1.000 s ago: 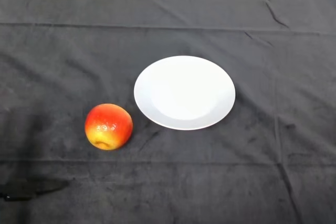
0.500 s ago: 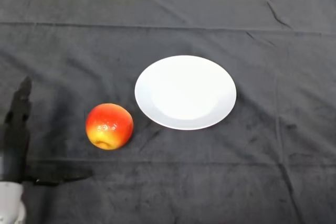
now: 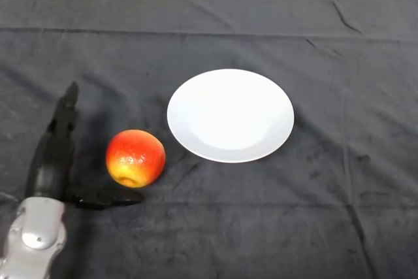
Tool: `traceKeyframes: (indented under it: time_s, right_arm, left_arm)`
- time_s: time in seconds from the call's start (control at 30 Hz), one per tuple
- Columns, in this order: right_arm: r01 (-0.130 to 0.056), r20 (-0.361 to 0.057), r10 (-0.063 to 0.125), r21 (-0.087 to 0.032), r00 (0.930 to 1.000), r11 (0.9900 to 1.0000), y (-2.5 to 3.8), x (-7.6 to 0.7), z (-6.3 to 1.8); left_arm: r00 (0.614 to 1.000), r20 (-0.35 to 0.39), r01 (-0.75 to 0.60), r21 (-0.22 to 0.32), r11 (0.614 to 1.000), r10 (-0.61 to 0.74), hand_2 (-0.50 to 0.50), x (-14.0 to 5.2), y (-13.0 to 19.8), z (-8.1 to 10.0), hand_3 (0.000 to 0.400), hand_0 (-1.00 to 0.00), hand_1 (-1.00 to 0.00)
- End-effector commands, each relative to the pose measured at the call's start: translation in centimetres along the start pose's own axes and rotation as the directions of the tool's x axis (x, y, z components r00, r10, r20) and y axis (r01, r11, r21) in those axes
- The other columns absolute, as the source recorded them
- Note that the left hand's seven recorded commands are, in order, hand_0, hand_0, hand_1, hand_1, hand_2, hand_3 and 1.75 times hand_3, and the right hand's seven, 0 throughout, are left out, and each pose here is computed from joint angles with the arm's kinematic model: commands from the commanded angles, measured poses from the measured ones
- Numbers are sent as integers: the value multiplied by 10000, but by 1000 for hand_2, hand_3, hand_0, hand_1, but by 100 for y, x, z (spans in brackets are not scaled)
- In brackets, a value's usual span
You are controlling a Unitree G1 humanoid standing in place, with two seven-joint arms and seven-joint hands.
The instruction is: Move the apple to the plate
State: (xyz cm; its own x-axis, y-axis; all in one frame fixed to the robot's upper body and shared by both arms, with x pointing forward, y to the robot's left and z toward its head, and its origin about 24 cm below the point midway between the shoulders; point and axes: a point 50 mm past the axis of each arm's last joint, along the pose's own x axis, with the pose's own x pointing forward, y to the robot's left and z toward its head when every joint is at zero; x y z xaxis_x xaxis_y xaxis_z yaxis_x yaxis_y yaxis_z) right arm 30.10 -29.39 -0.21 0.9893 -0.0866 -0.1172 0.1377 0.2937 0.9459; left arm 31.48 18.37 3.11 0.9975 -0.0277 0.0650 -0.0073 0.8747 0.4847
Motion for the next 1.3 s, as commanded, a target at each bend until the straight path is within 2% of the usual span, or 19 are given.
traceKeyframes:
  time_s: [0.03,0.07,0.1,0.13,0.17,0.33,0.63,0.97,1.3]
  right_arm:
    - [85,211,-82,-171,9997,9998,-7,-24,87]
    - [85,212,-81,-169,9997,9998,-7,-24,87]
    - [85,212,-81,-167,9997,9998,-7,-24,87]
    - [84,212,-81,-166,9997,9998,-7,-24,87]
    - [84,212,-80,-164,9997,9998,-7,-24,87]
    - [82,213,-79,-157,9997,9998,-7,-24,88]
    - [79,214,-76,-149,9997,9999,-7,-24,88]
    - [80,214,-77,-157,9997,9998,-7,-24,87]
    - [84,212,-80,-170,9997,9998,-7,-24,87]
  left_arm:
    - [9977,-454,515,164,9985,-507,0,6,-126,-67,0,0,0]
    - [9972,-438,609,159,9980,-601,-92,12,-150,-60,74,-184,0]
    - [9968,-421,687,159,9975,-679,-112,17,-170,-54,400,-1000,-776]
    - [9963,-397,775,163,9969,-768,-14,22,-193,-45,400,-1000,-973]
    - [9957,-369,857,173,9962,-851,0,26,-210,-37,400,-1000,-1000]
    - [9935,-161,1134,302,9931,-1130,0,42,-229,-1,400,-1000,-1000]
    - [9940,422,984,639,9931,-1012,0,82,-53,127,400,-1000,-1000]
    - [9880,1460,393,803,9960,-508,0,150,-6,521,400,-1000,-1000]
    - [9729,2251,373,706,9968,-524,0,252,-257,823,400,-1000,-1000]
